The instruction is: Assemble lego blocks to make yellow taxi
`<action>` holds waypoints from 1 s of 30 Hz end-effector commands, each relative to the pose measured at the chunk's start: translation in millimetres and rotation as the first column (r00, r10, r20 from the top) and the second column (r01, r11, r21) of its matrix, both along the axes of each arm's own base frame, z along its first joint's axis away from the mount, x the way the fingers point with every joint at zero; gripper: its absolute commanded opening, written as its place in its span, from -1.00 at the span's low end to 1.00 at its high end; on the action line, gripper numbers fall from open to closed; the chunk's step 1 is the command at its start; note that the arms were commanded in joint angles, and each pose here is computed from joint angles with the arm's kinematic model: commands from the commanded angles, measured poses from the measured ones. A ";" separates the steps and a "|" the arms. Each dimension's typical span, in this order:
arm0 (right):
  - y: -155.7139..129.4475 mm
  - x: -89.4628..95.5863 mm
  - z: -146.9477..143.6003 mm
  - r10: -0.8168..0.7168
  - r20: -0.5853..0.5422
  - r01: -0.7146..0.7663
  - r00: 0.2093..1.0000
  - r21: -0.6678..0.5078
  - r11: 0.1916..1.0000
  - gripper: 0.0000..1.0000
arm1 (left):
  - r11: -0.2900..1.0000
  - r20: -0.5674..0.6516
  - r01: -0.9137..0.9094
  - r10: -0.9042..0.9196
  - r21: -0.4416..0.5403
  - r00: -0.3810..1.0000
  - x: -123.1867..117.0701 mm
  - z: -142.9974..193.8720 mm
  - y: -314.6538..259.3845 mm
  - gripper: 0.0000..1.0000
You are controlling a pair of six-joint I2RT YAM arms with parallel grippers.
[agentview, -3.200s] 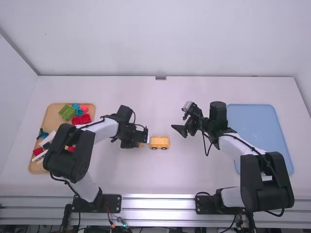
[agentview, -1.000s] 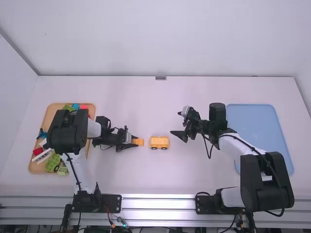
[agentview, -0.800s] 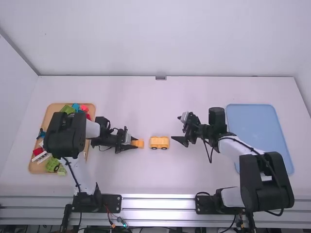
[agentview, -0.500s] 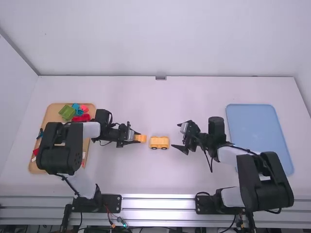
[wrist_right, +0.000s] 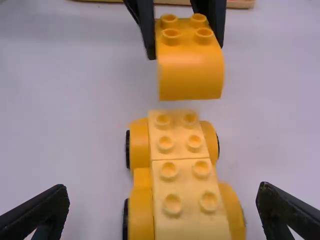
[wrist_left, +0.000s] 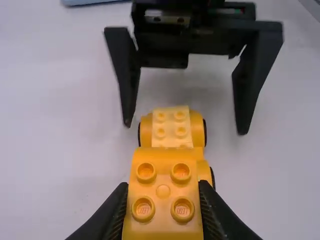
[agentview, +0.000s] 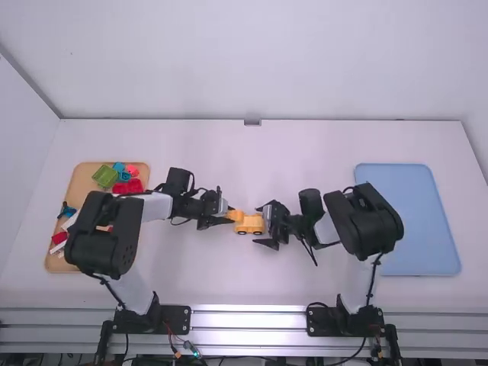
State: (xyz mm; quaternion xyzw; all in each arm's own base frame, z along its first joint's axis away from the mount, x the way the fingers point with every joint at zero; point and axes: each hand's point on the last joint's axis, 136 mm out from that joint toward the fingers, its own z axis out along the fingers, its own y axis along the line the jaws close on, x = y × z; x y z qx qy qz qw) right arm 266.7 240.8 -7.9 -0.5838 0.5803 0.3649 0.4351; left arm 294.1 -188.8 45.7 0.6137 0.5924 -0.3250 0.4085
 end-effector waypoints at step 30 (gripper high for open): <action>5.1 -1.4 -28.6 0.039 -0.065 -0.038 0.997 0.007 0.999 -0.02 | 0.986 -0.077 -0.013 0.000 -0.164 0.997 -11.0 -3.1 -37.7 -0.96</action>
